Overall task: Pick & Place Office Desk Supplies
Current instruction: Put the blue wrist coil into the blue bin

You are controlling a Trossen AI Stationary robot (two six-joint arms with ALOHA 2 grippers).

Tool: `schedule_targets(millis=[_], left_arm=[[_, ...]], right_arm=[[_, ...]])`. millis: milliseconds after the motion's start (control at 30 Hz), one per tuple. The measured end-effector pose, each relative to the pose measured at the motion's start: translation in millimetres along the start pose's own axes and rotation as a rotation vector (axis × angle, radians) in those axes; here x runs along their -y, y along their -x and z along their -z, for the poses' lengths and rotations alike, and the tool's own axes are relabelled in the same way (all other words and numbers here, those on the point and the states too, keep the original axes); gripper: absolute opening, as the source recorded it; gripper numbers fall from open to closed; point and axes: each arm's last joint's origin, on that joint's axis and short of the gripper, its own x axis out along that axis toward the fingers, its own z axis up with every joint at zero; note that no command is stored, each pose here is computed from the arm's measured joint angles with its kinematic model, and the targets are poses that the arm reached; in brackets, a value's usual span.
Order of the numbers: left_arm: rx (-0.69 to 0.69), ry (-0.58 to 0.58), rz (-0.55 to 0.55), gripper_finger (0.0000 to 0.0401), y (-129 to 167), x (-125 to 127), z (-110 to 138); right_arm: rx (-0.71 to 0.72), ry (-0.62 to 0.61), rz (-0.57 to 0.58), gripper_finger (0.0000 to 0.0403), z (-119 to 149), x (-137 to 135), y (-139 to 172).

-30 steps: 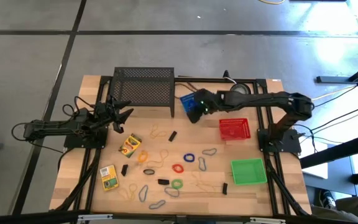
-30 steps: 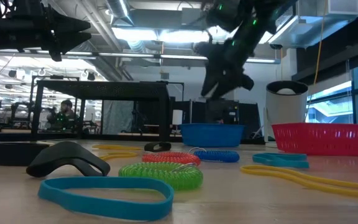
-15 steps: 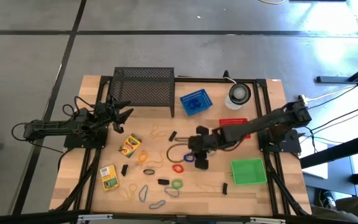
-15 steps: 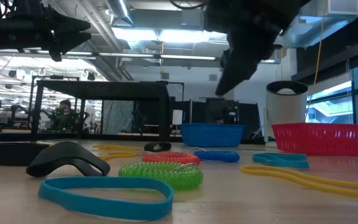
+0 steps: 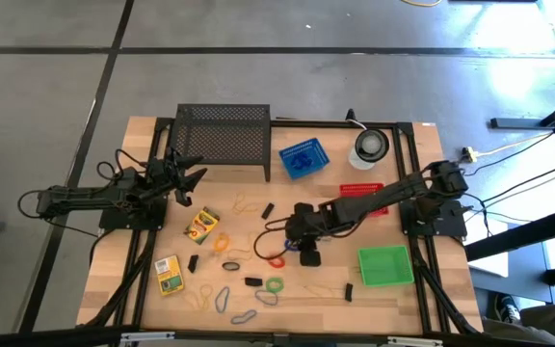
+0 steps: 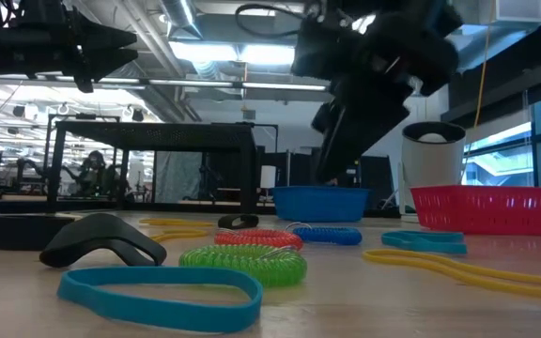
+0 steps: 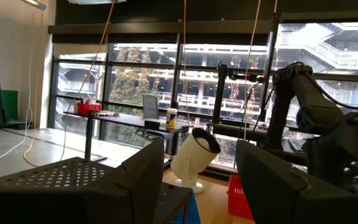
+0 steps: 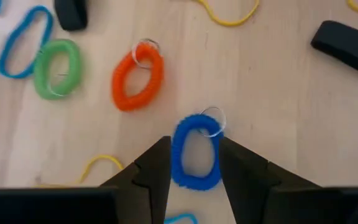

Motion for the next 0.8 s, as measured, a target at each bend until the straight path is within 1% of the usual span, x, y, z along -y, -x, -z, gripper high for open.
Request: schedule_targets(millis=[233,400,500,633,800], left_arm=[[0.0,0.0,0.0,0.0194,0.0,0.0,0.0],[0.0,0.0,0.0,0.0194,0.0,0.0,0.0],[0.0,0.0,0.0,0.0194,0.0,0.0,0.0],[0.0,0.0,0.0,0.0194,0.0,0.0,0.0],[0.001,0.0,0.0,0.0194,0.0,0.0,-0.1]], right_arm=[[-0.022,0.032,-0.058,0.0132,0.2,17.5,-9.9],[-0.031,0.043,-0.058,0.0132,0.5,26.3,-9.4],[-0.032,0.038,-0.056,0.0132,0.6,28.4,-10.2],[-0.06,0.035,-0.055,0.0132,4.2,29.3,-19.4],[-0.079,0.033,-0.089,0.0132,7.2,29.3,-28.2]])
